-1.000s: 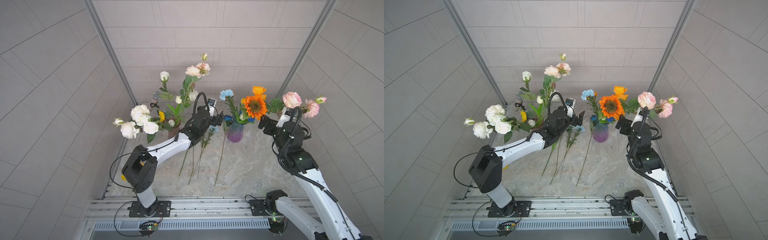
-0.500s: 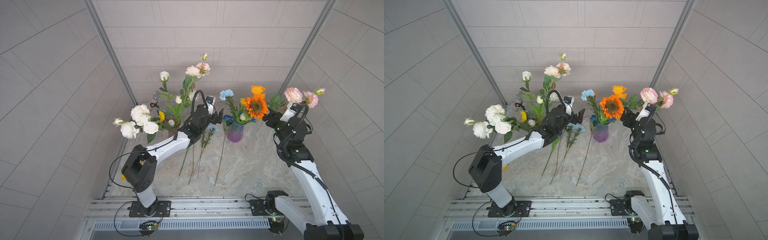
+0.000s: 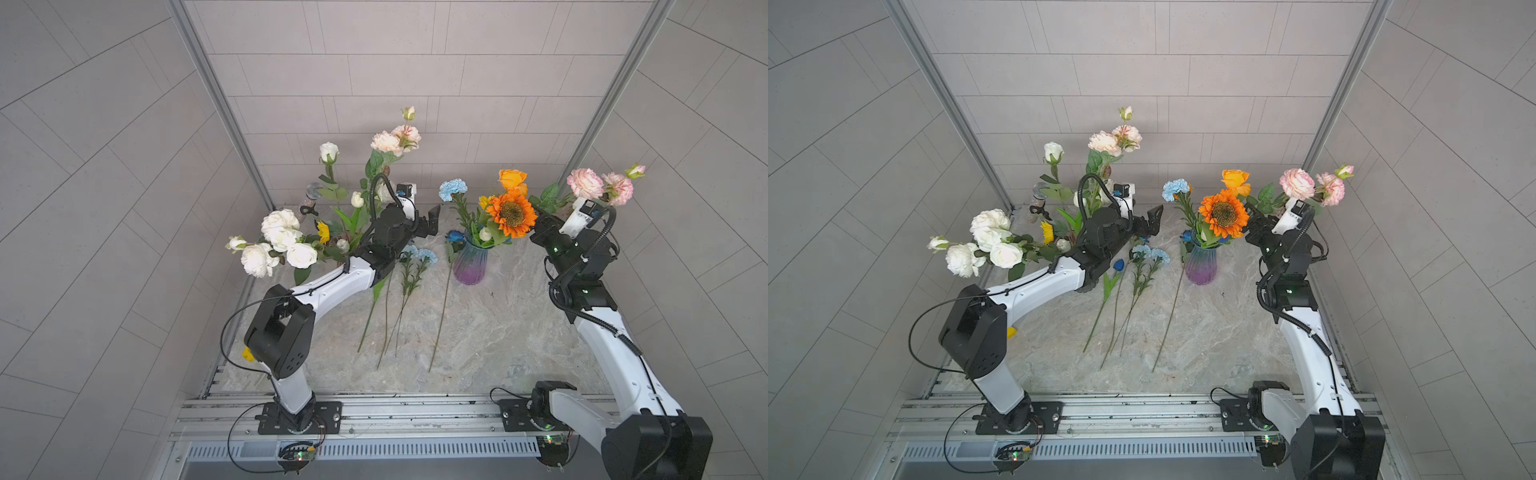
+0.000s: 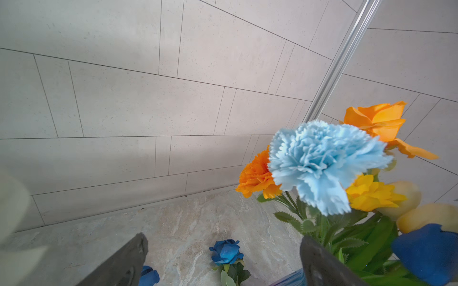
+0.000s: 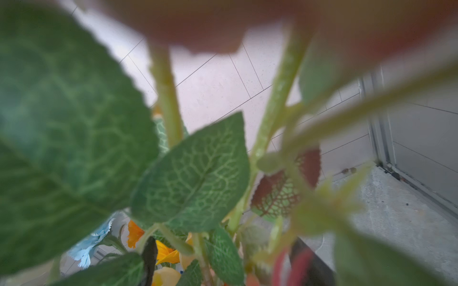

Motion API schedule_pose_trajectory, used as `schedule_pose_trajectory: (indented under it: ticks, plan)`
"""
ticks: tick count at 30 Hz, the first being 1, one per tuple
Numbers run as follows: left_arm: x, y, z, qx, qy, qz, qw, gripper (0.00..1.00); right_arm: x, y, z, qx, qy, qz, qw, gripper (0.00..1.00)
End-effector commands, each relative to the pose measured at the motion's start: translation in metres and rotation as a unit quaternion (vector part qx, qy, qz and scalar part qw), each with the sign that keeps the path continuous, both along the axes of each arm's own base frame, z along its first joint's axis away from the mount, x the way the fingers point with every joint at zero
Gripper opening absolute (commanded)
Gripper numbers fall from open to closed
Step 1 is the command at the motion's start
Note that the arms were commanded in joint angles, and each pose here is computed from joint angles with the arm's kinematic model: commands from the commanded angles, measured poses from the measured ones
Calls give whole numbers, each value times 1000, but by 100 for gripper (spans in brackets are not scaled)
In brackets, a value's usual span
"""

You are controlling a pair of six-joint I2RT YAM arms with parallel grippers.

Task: Pick out blue flowers from the vase
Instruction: Pick up the flower from the vase.

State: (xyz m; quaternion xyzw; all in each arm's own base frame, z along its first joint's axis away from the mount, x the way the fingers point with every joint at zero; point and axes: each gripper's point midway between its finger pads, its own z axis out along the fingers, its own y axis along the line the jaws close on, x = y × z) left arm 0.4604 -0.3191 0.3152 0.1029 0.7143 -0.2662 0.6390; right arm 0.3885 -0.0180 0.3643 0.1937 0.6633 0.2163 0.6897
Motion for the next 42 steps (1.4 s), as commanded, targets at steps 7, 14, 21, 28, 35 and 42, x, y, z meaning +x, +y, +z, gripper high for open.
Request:
schedule_pose_trajectory:
  ticks: [7, 14, 21, 28, 35, 42]
  plan:
    - [3, -22, 33, -75, -27, -46, 996, 100, 15, 4, 13, 13, -42, 20, 999, 47]
    - [7, -40, 42, -110, -33, -80, 990, 100, 11, 4, 15, -1, -39, 19, 999, 31]
    - [-10, -58, 31, -70, -28, -135, 988, 100, 9, 4, 22, -4, -44, 19, 999, 31]
    - [-10, -71, 26, -70, -22, -146, 987, 99, 10, 6, 24, -3, -44, 25, 999, 30]
    - [6, -89, 18, -74, -6, -153, 985, 90, 8, 8, 26, -11, -46, 30, 998, 29]
    - [18, -100, 12, -81, -3, -156, 984, 71, 6, 12, 30, -12, -51, 42, 998, 28]
